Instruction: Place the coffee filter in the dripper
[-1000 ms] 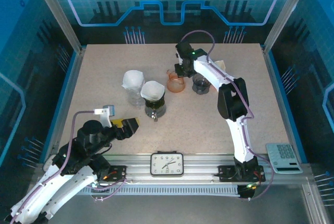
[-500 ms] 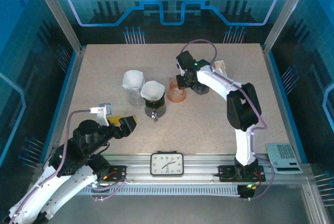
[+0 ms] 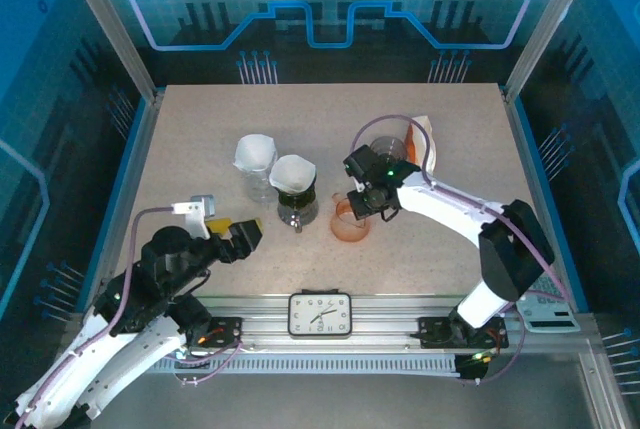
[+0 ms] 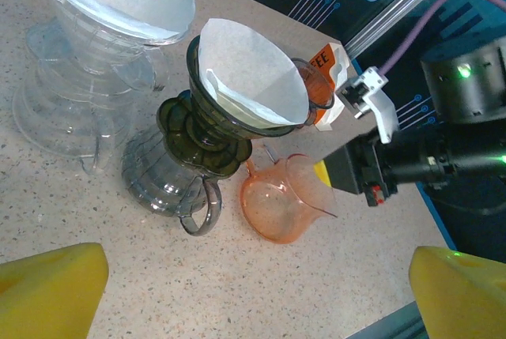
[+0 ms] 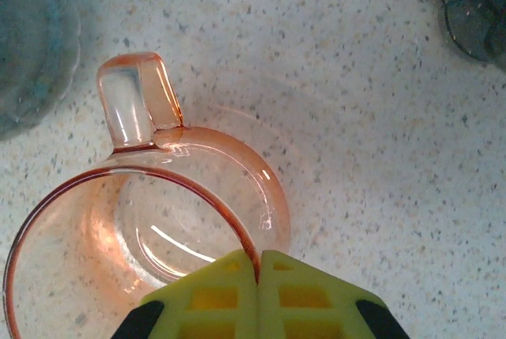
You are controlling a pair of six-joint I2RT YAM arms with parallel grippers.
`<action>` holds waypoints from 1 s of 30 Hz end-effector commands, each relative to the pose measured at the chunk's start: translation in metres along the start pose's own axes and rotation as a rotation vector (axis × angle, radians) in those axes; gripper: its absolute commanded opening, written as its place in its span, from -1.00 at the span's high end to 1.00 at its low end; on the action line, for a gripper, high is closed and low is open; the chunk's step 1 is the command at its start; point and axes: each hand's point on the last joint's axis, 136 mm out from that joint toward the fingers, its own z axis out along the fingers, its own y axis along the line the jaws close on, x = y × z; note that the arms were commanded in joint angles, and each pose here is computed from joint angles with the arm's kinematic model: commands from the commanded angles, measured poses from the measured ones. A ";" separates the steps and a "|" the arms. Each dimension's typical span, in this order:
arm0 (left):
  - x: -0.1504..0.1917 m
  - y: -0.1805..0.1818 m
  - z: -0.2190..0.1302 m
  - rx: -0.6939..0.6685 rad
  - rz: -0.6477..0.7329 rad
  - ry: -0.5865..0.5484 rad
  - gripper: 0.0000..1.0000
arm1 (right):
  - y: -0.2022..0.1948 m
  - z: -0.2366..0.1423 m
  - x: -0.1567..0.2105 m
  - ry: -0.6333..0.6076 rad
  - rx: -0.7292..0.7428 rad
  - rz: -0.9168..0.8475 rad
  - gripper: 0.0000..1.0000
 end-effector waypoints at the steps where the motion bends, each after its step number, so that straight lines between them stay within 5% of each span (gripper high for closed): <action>1: -0.009 -0.004 -0.001 0.010 0.001 -0.031 -0.98 | 0.004 -0.013 -0.007 -0.076 -0.005 0.028 0.97; 4: -0.008 -0.006 0.002 0.014 -0.002 -0.022 -0.98 | 0.004 -0.011 -0.004 -0.073 -0.008 0.032 0.74; 8: -0.006 -0.007 0.006 0.015 -0.003 -0.004 -0.98 | 0.006 -0.014 -0.008 -0.090 -0.015 0.042 0.17; 12: -0.005 -0.008 0.007 0.015 -0.001 0.003 -0.98 | -0.002 -0.029 -0.023 -0.150 -0.012 0.071 0.04; 20: -0.005 -0.009 0.010 0.020 -0.012 0.006 -0.98 | -0.082 -0.046 -0.066 -0.238 0.045 0.308 0.02; 30: 0.001 -0.008 0.014 0.019 -0.041 0.026 -0.98 | -0.191 -0.007 -0.106 -0.223 0.164 0.547 0.21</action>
